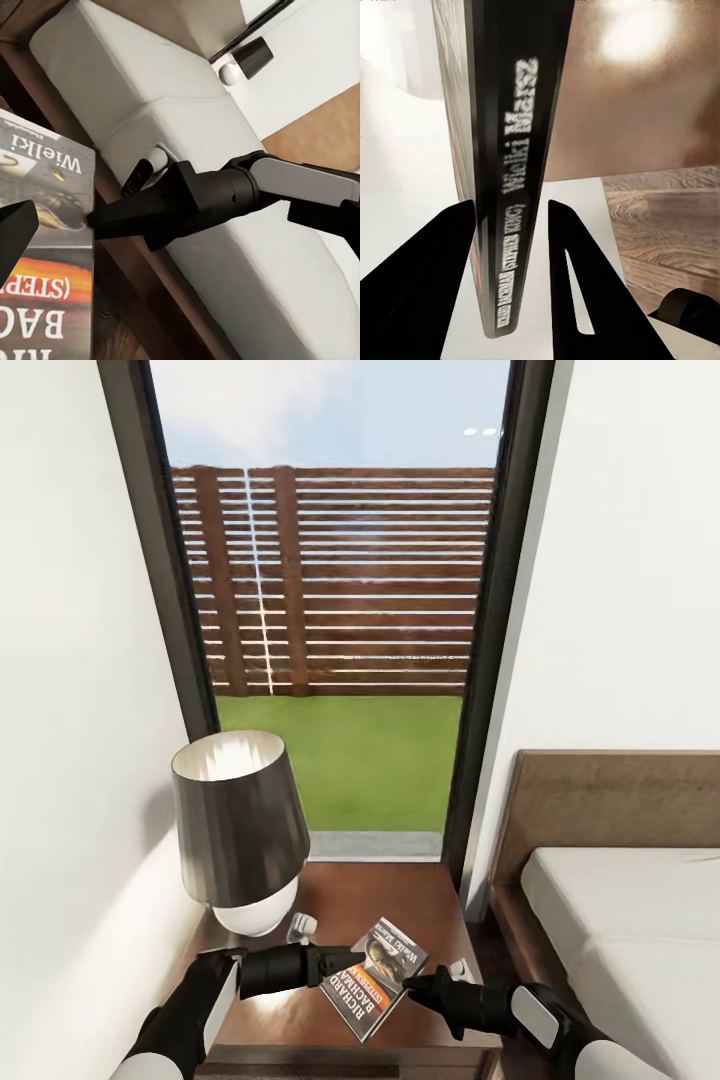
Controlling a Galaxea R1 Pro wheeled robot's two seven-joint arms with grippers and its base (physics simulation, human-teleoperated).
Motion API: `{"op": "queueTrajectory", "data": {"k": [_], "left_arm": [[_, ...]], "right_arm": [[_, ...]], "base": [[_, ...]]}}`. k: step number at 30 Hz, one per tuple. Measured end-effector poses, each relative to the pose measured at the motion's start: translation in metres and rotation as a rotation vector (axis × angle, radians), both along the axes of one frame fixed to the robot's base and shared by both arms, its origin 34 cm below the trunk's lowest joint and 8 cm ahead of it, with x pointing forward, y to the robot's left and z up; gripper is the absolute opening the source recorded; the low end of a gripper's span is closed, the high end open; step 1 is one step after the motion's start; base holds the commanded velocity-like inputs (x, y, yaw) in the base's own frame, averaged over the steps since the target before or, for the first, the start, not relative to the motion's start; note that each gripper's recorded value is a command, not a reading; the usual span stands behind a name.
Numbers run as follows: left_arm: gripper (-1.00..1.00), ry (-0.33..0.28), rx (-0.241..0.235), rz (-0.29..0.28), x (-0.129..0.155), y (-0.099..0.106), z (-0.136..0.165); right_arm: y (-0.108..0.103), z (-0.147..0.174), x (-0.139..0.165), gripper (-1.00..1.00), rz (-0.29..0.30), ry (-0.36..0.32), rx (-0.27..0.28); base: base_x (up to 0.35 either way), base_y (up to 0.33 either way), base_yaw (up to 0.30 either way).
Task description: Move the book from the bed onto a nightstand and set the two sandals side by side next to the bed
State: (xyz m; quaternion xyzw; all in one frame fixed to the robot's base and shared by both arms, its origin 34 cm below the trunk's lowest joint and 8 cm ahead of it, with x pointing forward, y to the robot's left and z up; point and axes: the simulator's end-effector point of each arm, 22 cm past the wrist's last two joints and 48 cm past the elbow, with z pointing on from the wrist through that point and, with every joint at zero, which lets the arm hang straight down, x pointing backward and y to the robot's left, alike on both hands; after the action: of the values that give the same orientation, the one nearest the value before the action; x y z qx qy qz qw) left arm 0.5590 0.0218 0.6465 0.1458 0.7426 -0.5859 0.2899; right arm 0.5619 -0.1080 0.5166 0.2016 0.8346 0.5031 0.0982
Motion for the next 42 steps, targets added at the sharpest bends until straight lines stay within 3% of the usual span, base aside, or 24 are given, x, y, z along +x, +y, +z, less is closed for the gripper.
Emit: {"op": "queueTrajectory", "data": {"k": [18, 34, 42], "left_arm": [[1.00, -0.001, -0.002, 0.003, 0.001, 0.001, 0.001], [1.00, 0.000, -0.004, 0.004, 0.001, 0.001, 0.001], [1.00, 0.000, -0.004, 0.004, -0.002, 0.001, -0.016]], "right_arm": [[0.000, 0.000, 0.000, -1.00, 0.000, 0.001, 0.001], [0.000, 0.000, 0.000, -1.00, 0.000, 0.001, 0.000], [0.000, -0.017, -0.003, -1.00, 0.001, 0.000, -0.001]], "base": [[0.152, 0.000, 0.000], [0.012, 0.000, 0.000], [0.000, 0.000, 0.000]]}}
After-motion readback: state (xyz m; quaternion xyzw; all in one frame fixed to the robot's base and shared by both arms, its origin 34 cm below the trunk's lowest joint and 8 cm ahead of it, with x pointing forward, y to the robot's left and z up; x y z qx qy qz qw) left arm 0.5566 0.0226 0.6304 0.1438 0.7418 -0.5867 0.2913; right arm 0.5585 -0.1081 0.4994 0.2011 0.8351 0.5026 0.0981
